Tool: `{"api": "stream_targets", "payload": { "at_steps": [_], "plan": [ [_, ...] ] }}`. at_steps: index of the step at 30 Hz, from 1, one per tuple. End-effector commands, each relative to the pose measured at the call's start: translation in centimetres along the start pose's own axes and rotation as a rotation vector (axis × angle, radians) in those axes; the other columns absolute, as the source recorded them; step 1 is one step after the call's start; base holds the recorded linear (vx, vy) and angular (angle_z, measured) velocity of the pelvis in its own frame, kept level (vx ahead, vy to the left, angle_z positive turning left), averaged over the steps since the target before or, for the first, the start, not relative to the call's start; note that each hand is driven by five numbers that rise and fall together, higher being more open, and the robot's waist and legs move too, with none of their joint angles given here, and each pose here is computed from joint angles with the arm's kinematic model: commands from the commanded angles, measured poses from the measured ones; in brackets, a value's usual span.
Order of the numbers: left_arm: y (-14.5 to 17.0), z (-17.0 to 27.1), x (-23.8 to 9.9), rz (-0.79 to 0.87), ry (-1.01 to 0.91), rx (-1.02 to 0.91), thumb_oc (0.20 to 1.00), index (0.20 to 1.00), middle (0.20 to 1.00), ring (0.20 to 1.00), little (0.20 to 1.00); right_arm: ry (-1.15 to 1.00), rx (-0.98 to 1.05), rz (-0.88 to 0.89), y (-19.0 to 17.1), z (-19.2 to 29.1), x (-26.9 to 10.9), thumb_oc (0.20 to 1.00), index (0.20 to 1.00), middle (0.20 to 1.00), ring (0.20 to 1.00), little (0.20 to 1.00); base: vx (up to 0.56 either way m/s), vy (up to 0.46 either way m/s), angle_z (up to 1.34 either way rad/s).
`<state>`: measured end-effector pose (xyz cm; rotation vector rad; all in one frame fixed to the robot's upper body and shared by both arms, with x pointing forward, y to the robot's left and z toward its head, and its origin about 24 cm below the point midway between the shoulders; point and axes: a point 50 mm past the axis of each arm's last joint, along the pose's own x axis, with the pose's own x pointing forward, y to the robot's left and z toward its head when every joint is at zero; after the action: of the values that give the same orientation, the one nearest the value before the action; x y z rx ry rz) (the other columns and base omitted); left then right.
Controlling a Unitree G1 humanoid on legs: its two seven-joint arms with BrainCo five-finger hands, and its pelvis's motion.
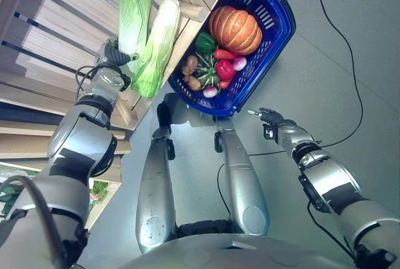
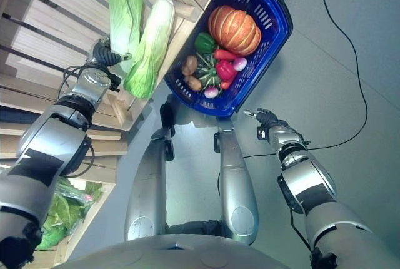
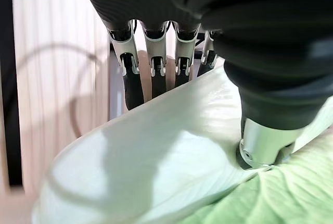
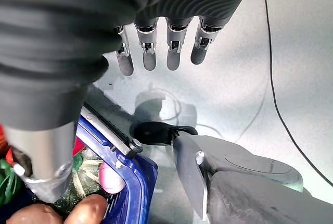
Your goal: Pick up fruits and vegetables into the basket
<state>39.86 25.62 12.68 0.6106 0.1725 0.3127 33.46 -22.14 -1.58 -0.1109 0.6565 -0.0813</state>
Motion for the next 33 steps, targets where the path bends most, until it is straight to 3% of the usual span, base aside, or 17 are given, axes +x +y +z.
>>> {"api": "stream_targets", "payload": {
  "at_steps": [1,7,16,25,33],
  "plan": [
    [-0.9,-3.3,-0.8,0.002,0.088,-0.279,0.200,0.200,0.200,0.200,0.200,-0.023,0.071,-0.072,-2.2,-0.6,-0.3,1.000,1.000,1.000,1.000,1.000,0.00,0.000,0.00],
    [0.2,-2.3,-1.0,0.071,-0.054,-0.483,0.200,0.200,0.200,0.200,0.200,-0.157,0.185,-0.117,-3.2,0.8,-0.6,1.000,1.000,1.000,1.000,1.000,-0.01,-0.018,0.00],
    [0.5,-0.6,-1.5,0.123,-0.188,-0.565,0.200,0.200,0.200,0.200,0.200,-0.358,0.307,-0.237,-4.3,3.5,-1.4,1.000,1.000,1.000,1.000,1.000,-0.01,-0.025,0.02],
    [1.3,0.7,-2.8,0.310,-0.345,-0.368,0.200,0.200,0.200,0.200,0.200,-0.646,0.429,-0.334,-4.6,7.5,-3.7,1.000,1.000,1.000,1.000,1.000,0.00,-0.002,0.01],
    [2.6,2.7,-3.9,0.476,-0.511,-0.167,0.200,0.200,0.200,0.200,0.200,-0.842,0.458,-0.269,-3.1,10.1,-6.0,1.000,1.000,1.000,1.000,1.000,0.00,0.000,0.00]
  ]
}}
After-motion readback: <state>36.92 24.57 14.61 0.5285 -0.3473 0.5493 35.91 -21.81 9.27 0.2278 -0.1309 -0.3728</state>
